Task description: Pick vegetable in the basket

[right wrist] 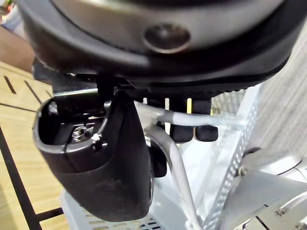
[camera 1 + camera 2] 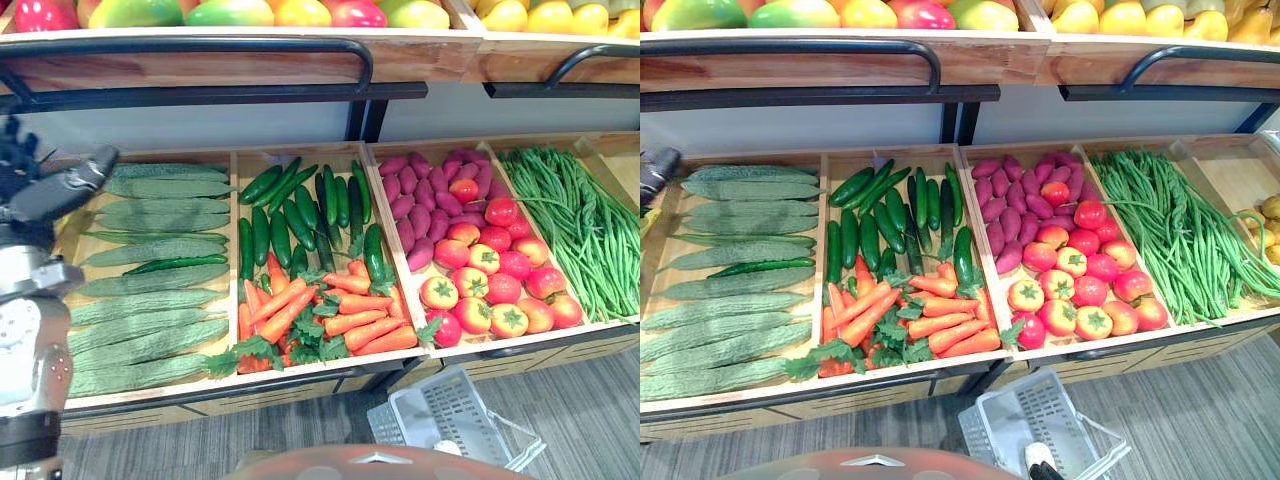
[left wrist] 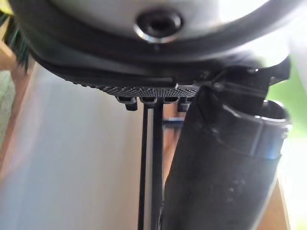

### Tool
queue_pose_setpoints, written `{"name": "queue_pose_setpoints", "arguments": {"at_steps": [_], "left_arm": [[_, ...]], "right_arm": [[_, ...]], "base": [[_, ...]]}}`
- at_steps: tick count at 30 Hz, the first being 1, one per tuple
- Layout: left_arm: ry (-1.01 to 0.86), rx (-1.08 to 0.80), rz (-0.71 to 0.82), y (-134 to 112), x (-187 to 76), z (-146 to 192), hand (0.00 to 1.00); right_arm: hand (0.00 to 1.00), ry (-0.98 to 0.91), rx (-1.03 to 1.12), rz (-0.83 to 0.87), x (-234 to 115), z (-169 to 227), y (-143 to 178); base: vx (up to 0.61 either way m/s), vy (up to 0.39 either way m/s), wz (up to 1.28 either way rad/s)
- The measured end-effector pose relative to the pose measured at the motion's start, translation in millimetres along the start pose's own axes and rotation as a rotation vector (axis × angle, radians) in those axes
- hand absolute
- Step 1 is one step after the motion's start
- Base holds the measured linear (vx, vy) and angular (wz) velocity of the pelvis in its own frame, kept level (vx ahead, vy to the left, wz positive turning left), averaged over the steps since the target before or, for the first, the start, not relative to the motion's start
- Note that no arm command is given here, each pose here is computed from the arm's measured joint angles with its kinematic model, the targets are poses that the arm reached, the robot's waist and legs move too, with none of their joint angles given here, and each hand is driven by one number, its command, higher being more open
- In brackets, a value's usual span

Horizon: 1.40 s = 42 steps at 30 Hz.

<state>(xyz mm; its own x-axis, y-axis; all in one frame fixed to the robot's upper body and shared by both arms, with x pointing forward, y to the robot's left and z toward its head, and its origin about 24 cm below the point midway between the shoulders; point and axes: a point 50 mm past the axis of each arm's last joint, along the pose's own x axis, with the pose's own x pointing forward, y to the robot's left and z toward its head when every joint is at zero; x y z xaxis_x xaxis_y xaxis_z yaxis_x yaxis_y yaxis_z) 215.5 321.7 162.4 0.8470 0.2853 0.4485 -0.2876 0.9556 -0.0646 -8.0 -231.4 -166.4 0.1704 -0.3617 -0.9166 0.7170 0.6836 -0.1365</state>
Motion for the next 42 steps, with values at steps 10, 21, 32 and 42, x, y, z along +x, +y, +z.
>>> {"name": "queue_pose_setpoints", "arguments": {"at_steps": [10,21,32,42], "left_arm": [[0.615,-0.200,-0.557,-81.9,-111.1,-79.8,1.00],[0.811,-0.280,-0.562,-90.6,-162.7,-93.1,1.00],[0.730,-0.142,-0.504,-95.8,-159.3,-92.0,1.00],[0.409,0.124,-0.398,-88.8,-119.8,-56.3,1.00]], "right_arm": [[0.00,-0.046,-0.029,-0.002,5.1,22.1,-2.8],[0.00,-0.033,-0.085,0.031,5.6,20.1,4.1],[0.00,-0.035,-0.099,0.029,6.4,22.6,1.9],[0.00,-0.045,-0.099,0.040,6.0,21.9,4.9]], "base": [[-0.02,0.024,-0.18],[0.01,0.012,-0.05],[0.00,0.011,-0.04],[0.00,0.000,0.00]]}}
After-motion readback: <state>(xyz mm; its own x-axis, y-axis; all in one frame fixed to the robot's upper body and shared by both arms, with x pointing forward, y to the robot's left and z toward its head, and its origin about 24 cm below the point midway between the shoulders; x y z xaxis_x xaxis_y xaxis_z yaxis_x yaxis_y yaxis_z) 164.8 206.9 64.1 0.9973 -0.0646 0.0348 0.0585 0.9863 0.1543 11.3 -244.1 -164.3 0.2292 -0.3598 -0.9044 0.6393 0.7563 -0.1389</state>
